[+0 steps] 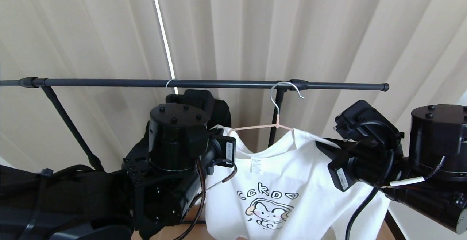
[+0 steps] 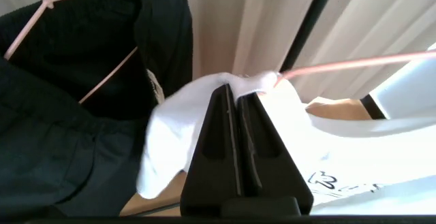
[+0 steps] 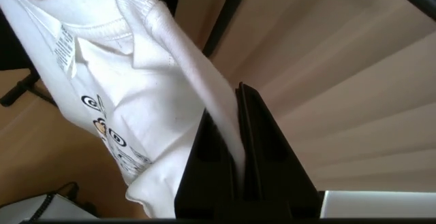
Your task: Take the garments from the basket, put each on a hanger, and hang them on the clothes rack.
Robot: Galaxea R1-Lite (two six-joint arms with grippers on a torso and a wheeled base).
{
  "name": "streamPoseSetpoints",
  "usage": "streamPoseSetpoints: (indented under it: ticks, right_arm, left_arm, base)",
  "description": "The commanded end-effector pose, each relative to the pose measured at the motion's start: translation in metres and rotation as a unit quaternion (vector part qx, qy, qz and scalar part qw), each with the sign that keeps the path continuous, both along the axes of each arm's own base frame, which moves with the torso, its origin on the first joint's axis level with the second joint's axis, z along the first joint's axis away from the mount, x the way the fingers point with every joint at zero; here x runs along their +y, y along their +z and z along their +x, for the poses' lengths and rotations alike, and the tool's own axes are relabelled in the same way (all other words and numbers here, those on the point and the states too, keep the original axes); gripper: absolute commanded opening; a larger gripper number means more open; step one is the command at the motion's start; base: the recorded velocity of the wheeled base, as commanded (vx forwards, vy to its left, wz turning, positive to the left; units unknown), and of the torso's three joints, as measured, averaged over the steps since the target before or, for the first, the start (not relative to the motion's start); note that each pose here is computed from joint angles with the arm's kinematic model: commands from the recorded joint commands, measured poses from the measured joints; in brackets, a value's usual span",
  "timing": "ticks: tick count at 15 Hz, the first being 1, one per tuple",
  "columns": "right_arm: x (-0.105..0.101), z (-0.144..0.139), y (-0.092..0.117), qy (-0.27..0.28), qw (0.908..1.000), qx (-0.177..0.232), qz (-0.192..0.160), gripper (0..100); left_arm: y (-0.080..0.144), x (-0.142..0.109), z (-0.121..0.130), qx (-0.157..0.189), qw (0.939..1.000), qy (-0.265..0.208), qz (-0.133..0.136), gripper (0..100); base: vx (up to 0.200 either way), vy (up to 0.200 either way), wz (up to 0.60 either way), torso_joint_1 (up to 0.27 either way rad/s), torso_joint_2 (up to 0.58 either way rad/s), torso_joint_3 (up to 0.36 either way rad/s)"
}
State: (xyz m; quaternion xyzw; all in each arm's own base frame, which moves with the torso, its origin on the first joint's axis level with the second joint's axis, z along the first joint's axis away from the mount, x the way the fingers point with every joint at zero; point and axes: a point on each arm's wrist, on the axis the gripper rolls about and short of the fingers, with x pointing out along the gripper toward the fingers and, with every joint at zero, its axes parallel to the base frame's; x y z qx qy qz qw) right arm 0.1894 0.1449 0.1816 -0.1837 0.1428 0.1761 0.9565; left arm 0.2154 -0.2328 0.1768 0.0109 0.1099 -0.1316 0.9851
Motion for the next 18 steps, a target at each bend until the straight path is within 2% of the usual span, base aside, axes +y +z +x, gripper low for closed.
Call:
streamPoseSetpoints:
  ticks: [1, 3, 4, 8, 10, 11, 14, 18]
  right_arm:
    - [0.005, 0.003, -0.006, 0.003, 1.0000, 0.009, -0.002, 0]
    - [0.006, 0.004, -0.006, 0.002, 1.0000, 0.008, 0.005, 0]
    - [0.019, 0.005, -0.011, 0.005, 0.9993, 0.009, 0.036, 0]
    - [0.028, 0.011, -0.021, -0.003, 0.9995, 0.009, 0.031, 0]
    - [0.031, 0.012, -0.023, 0.000, 0.9993, 0.009, 0.036, 0]
    - [0.036, 0.016, -0.028, -0.004, 0.9988, 0.006, 0.048, 0]
    - [0.040, 0.020, -0.036, -0.004, 0.9988, 0.017, 0.046, 0]
    - [0.051, 0.025, -0.040, -0.001, 0.9961, 0.000, 0.088, 0]
  left_arm:
    - [0.011, -0.001, -0.004, -0.009, 0.9999, -0.006, -0.012, 0]
    - [0.012, -0.002, -0.005, -0.009, 0.9999, -0.008, -0.012, 0]
    - [0.019, -0.003, -0.007, -0.014, 0.9996, -0.011, -0.021, 0]
    - [0.029, -0.003, -0.011, -0.025, 0.9990, -0.016, -0.034, 0]
    - [0.034, -0.002, -0.012, -0.030, 0.9986, -0.017, -0.040, 0]
    - [0.043, -0.002, -0.016, -0.039, 0.9977, -0.022, -0.051, 0]
    - [0.046, -0.006, -0.020, -0.043, 0.9970, -0.030, -0.058, 0]
    - [0.049, -0.010, -0.024, -0.043, 0.9960, -0.038, -0.068, 0]
  base:
    - [0.000, 0.000, 0.00, 0.000, 0.00, 0.000]
    - [0.000, 0.000, 0.00, 0.000, 0.00, 0.000]
    - [0.000, 0.000, 0.00, 0.000, 0.00, 0.000]
    - [0.000, 0.000, 0.00, 0.000, 0.00, 0.000]
    - [0.000, 0.000, 0.00, 0.000, 0.00, 0.000]
    - [0.000, 0.000, 0.00, 0.000, 0.00, 0.000]
    - [0.000, 0.000, 0.00, 0.000, 0.00, 0.000]
    - [0.000, 0.000, 0.00, 0.000, 0.00, 0.000]
